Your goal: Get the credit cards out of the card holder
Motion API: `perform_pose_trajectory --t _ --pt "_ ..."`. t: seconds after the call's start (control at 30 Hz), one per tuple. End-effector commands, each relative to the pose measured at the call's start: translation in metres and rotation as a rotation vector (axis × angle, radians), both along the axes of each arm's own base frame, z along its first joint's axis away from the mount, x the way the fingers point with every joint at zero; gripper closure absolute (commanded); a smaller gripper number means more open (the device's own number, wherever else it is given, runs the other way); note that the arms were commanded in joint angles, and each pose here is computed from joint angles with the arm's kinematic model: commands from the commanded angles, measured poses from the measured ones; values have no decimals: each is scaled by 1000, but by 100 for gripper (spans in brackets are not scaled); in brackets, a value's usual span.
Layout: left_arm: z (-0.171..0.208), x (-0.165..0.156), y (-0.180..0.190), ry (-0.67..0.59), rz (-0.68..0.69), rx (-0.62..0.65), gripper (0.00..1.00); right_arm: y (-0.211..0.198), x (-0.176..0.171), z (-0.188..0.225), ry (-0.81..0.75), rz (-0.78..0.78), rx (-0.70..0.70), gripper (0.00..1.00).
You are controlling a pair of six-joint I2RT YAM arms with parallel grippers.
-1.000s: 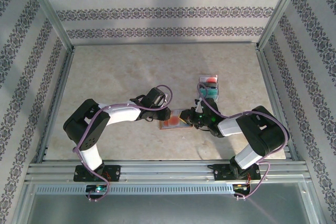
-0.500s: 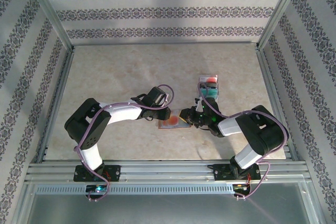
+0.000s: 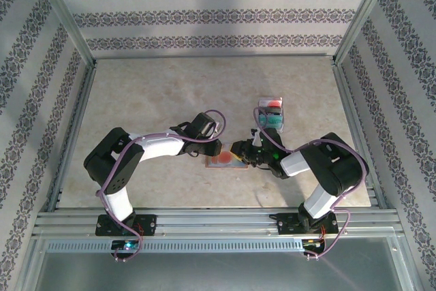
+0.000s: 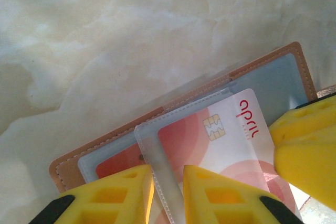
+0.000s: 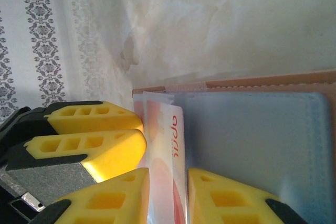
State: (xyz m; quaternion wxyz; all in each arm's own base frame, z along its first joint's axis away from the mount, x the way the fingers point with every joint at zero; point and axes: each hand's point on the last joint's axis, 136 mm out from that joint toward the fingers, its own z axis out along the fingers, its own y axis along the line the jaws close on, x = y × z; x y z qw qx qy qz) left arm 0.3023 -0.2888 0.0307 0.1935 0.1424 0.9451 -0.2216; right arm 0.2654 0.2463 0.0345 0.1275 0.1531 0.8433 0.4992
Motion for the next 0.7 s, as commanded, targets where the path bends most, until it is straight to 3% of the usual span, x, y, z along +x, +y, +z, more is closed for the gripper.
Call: perform_pose_trajectory --t 0.0,0.2,0.67 --pt "-30 -11 25 72 21 118 75 0 -7 -13 27 1 -22 76" --pt "-30 -12 26 74 26 117 75 4 -3 -10 14 -2 9 86" --pt "-32 -12 30 80 40 129 76 -19 -8 -11 23 -48 8 95"
